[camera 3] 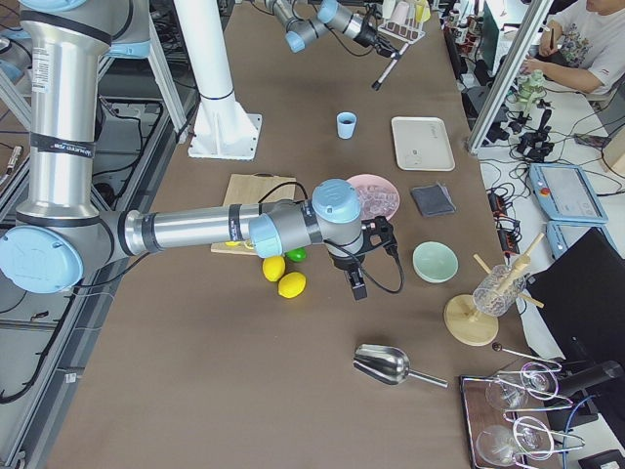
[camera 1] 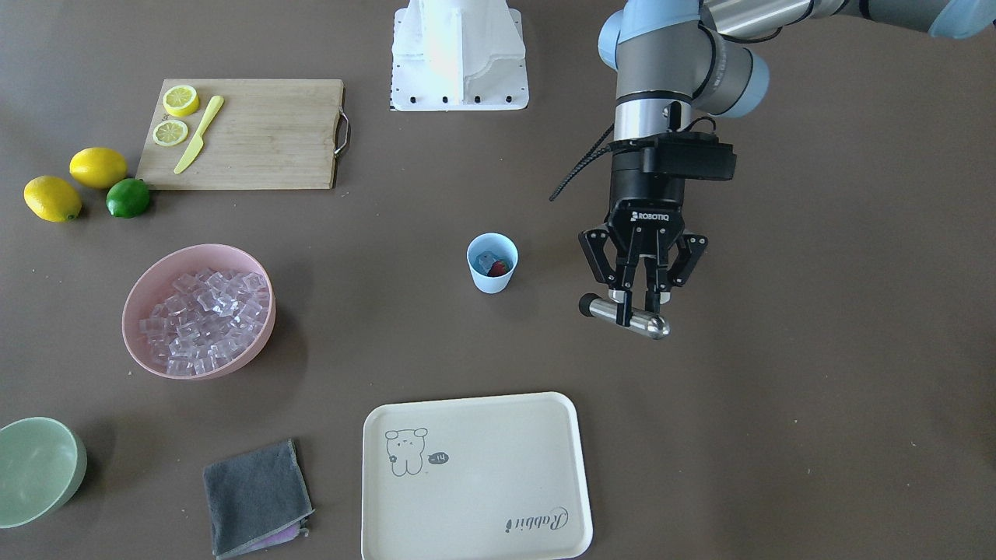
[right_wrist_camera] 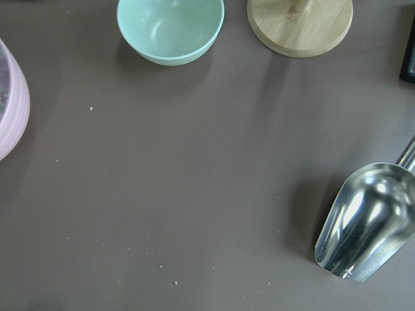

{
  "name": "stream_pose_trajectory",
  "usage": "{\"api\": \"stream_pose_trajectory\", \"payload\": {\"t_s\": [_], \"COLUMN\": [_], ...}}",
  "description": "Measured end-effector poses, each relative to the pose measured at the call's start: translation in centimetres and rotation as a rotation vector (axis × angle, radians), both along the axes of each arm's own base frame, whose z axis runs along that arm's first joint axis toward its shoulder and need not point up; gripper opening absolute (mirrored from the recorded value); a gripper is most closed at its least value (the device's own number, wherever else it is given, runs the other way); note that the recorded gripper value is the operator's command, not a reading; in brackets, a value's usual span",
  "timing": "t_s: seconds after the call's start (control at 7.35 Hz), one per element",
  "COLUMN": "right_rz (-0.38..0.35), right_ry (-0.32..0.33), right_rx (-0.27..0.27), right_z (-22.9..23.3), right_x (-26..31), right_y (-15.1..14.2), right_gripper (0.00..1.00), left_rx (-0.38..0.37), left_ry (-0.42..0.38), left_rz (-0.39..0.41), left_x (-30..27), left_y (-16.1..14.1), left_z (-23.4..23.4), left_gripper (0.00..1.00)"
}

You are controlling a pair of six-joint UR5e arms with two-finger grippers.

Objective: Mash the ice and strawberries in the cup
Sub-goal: 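Lift the pestle with the left gripper and carry it over the cup, then press the pestle down into the cup with the left gripper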

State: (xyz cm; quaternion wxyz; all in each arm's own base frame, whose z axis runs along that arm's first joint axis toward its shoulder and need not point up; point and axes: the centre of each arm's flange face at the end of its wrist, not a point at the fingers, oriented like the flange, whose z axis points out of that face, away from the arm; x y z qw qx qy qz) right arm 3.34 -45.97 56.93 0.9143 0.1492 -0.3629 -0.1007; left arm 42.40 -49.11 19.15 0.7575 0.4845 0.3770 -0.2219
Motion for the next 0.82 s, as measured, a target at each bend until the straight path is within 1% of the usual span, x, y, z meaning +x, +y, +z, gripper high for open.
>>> {"api": "stream_pose_trajectory", "payload": {"t_s": [0.27, 0.41, 0.54, 0.82], "right_rz": [0.009, 0.009, 0.006, -0.006], "right_ry": [0.022, 0.022, 0.01, -0.029], "right_rx": [-0.017, -0.035, -0.056, -0.092], "right_z": [1.0, 1.7, 1.9, 1.8], "right_x": [0.2, 0.1, 0.0, -0.2], "right_y": [-1.0, -1.2, -1.3, -1.1], "right_gripper": [0.99, 0.99, 0.99, 0.99], "left_rx": [0.068, 0.092, 0.105, 0.107], "left_ry": [0.011, 0.017, 0.018, -0.002], "left_rz": [-0.026, -0.052, -0.07, -0.079], "left_x": [5.8, 7.1, 7.7, 8.6], "left_y": [7.0, 9.4, 10.8, 11.4], "left_z": [-2.7, -3.5, -3.8, -3.3], "left_gripper": [0.0, 0.0, 0.0, 0.0]}}
